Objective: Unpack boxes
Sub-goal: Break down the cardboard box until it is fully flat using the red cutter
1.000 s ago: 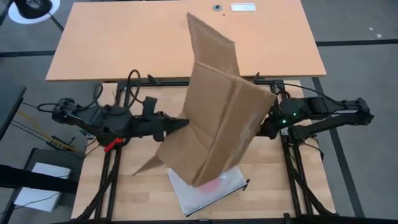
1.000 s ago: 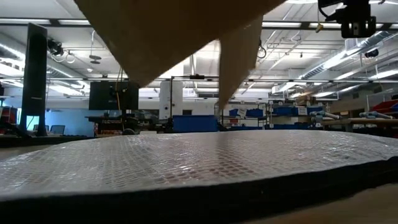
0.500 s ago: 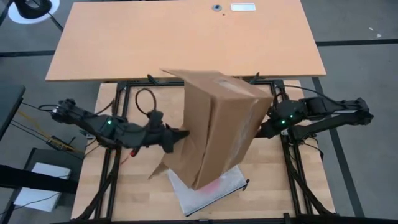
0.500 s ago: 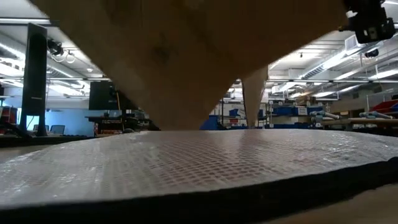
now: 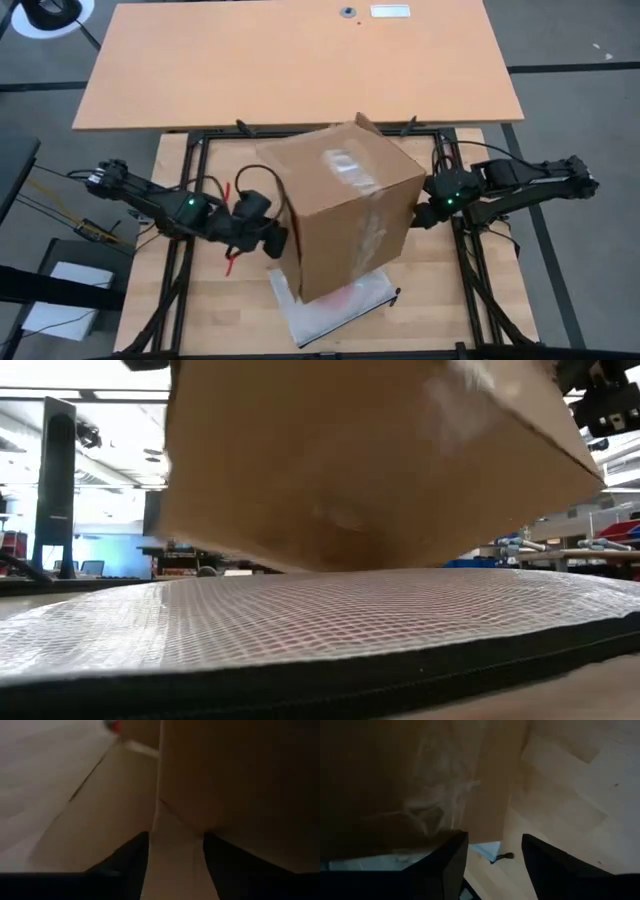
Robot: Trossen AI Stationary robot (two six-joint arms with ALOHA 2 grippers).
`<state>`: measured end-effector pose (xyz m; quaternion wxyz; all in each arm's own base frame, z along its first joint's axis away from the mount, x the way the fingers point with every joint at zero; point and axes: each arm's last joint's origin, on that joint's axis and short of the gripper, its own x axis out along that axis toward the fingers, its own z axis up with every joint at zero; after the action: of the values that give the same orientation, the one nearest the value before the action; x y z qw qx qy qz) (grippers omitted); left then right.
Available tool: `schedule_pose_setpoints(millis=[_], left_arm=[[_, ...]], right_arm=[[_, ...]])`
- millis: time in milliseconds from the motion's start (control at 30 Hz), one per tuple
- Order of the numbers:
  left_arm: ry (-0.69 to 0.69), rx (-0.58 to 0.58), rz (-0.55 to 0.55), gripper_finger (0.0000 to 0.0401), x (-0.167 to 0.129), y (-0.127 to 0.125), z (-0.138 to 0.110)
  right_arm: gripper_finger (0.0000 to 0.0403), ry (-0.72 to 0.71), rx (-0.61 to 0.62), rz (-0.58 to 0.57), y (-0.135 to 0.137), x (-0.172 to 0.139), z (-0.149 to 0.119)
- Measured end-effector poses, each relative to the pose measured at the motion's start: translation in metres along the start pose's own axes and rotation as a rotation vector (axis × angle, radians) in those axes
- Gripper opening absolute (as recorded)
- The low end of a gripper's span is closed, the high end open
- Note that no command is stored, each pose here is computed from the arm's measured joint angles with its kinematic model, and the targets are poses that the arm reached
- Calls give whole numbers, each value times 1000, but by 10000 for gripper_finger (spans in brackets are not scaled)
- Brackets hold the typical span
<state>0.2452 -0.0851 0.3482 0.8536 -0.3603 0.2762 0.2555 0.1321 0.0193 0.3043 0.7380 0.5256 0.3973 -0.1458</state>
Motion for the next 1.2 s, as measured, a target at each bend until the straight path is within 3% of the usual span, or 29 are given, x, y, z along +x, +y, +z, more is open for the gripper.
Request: schedule_pose_setpoints(millis=[233,367,467,600,800,867,967,1200], left_arm=[[146,35,152,206,-31,29,-8],[234,-15,148,206,-51,42,-7],[272,-63,76,206,-68,42,2],[220,-64,-61,206,-100,38,22],[-136,85,-297,204,-127,11,48],[-225,152,-374,204,-128,-1,53],[-299,244,-401,204,-118,-16,54],[-214,342,-240,204,-70,-20,40]], right_arm=[[197,-56,51,57,7,0,4],[199,-67,58,121,16,4,7],[197,-72,67,151,23,11,11],[196,-73,61,149,32,26,16],[197,-98,-25,172,47,52,25],[194,-137,-65,214,54,60,29],[191,-218,-78,283,66,69,37],[189,-319,-57,388,78,84,58]])
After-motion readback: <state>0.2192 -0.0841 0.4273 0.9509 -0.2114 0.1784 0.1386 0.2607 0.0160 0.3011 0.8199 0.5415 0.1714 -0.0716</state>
